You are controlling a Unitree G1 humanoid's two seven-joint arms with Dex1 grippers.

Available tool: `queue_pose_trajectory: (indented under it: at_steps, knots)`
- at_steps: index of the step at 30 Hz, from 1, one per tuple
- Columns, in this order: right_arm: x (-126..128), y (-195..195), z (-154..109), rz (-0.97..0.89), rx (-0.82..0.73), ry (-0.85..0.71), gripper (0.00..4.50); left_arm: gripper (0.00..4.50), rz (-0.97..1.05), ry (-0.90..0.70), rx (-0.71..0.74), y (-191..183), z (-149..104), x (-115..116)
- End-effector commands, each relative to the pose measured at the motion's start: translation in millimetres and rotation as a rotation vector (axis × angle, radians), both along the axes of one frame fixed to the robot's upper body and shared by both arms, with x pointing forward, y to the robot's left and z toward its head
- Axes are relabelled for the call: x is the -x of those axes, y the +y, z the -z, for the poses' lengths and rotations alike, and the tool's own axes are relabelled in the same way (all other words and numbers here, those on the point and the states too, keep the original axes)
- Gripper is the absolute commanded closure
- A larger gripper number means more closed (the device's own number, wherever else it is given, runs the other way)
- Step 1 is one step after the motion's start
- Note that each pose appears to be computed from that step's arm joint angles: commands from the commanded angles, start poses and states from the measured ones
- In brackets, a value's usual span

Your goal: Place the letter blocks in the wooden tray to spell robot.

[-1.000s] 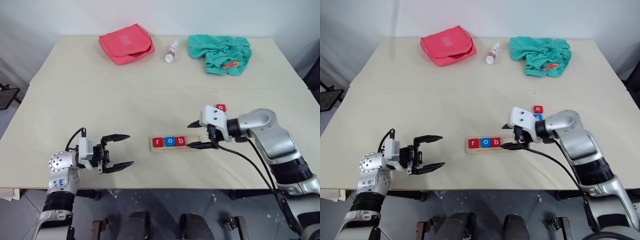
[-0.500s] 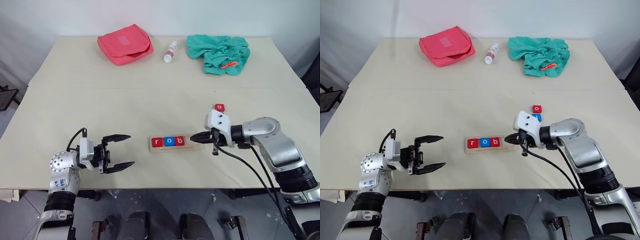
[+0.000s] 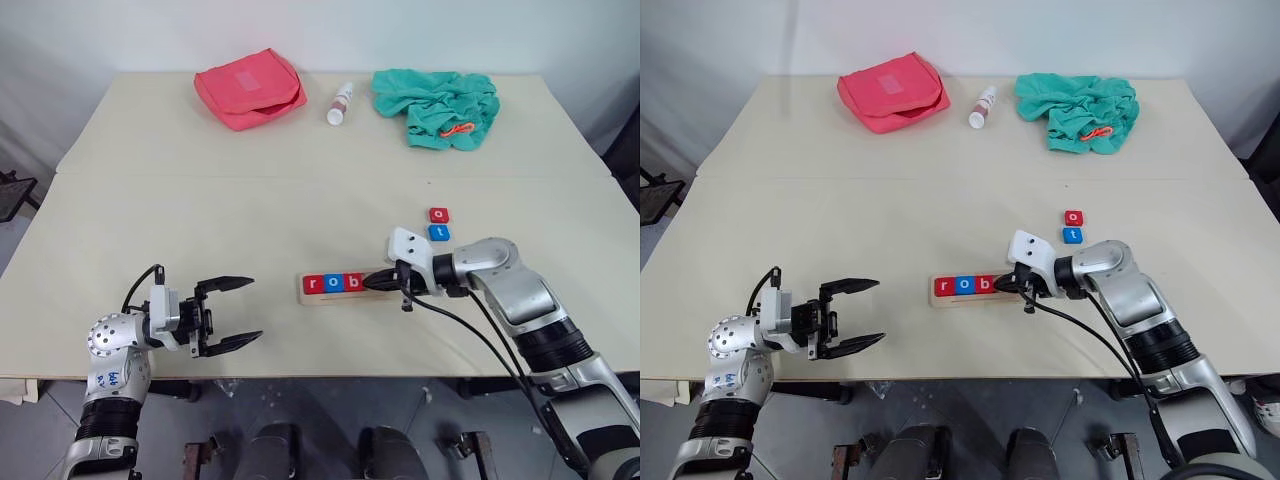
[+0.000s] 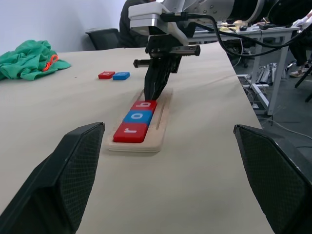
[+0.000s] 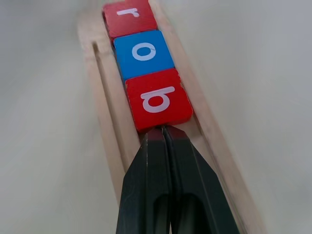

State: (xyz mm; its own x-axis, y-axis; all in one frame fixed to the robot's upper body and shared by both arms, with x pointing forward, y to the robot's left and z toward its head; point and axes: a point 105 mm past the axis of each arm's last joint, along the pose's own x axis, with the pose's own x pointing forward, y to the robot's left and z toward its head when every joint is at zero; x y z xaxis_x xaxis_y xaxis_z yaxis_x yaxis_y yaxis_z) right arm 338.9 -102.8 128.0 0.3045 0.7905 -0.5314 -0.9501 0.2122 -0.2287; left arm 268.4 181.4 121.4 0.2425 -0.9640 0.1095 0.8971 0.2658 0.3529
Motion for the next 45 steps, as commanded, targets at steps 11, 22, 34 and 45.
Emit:
queue_pose_trajectory:
  at_steps: [11, 22, 34, 45]
  knots:
    - [0, -18, -33, 0.067, -0.050, -0.101, 4.45, 0.00, 0.000, -0.025, 0.007, 1, -8, -5]
    - [1, -108, -56, 0.622, -0.253, -0.263, 1.85, 0.00, 0.048, -0.002, -0.001, 1, -7, -20]
    - [41, -149, -33, 0.861, -0.344, -0.230, 0.02, 0.00, 0.085, 0.012, -0.011, 2, -8, -26]
    - [35, -147, -37, 0.874, -0.372, -0.236, 0.02, 0.00, 0.082, 0.011, -0.016, 5, -8, -23]
